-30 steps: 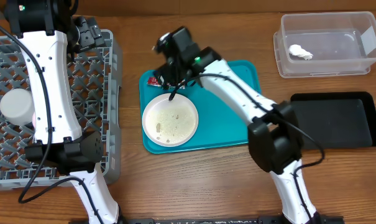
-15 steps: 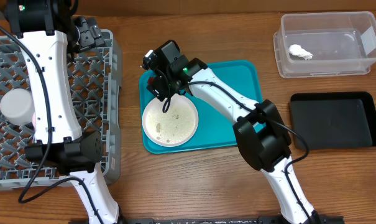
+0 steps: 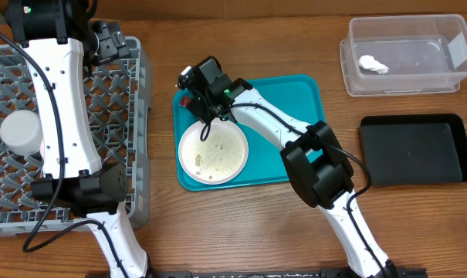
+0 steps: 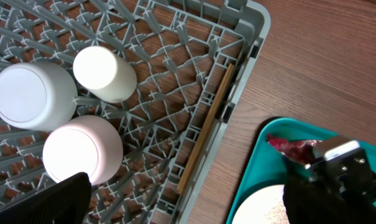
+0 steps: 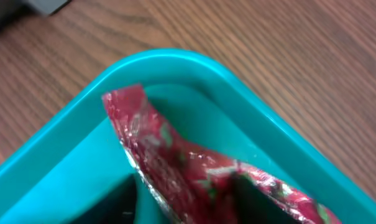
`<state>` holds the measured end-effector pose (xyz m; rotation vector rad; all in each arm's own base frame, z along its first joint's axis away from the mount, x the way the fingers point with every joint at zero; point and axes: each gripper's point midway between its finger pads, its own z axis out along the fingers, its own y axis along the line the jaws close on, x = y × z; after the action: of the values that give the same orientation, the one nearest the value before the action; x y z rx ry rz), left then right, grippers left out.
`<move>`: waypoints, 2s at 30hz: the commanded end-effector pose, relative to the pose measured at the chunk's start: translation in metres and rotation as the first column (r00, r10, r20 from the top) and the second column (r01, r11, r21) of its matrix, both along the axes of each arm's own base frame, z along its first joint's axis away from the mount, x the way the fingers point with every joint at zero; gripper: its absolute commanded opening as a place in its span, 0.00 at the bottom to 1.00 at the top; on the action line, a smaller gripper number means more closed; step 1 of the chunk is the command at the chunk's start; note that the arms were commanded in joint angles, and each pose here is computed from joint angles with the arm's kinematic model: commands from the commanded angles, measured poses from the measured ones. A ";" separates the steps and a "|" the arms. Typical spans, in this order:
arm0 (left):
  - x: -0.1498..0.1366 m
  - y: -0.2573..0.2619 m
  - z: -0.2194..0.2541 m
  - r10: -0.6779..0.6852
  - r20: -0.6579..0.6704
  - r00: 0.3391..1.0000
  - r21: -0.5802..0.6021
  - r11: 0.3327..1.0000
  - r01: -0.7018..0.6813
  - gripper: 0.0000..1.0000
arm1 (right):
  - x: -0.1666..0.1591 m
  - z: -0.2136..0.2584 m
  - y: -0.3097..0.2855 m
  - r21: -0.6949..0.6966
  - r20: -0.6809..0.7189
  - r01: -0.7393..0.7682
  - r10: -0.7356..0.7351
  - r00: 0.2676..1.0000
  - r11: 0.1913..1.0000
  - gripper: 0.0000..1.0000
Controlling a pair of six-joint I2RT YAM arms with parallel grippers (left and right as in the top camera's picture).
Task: Sort waste into correct bins and load items into the dishwasher
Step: 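Return the right gripper to the tray and grasp the red wrapper, then carry the red wrapper to the clear plastic bin and drop it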
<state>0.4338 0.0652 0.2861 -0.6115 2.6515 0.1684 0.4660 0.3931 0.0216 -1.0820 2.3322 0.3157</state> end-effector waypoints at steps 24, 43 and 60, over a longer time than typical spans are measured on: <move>0.000 0.002 -0.005 -0.004 -0.016 1.000 0.004 1.000 0.004 1.00 | 0.129 0.286 -0.309 0.238 0.519 0.839 -0.794 0.317 0.490 0.04; 0.000 0.002 -0.005 -0.004 -0.016 1.000 0.004 1.000 0.004 1.00 | 0.132 0.169 -0.501 0.304 -0.147 0.923 -0.946 0.290 0.236 1.00; 0.000 0.002 -0.005 -0.004 -0.016 1.000 0.004 1.000 0.004 1.00 | 0.009 0.415 -0.459 0.636 -0.102 0.742 -0.930 0.354 0.213 1.00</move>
<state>0.4339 0.0652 0.2861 -0.6115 2.6511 0.1683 0.5287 -0.0894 0.3388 0.6483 2.0851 0.2433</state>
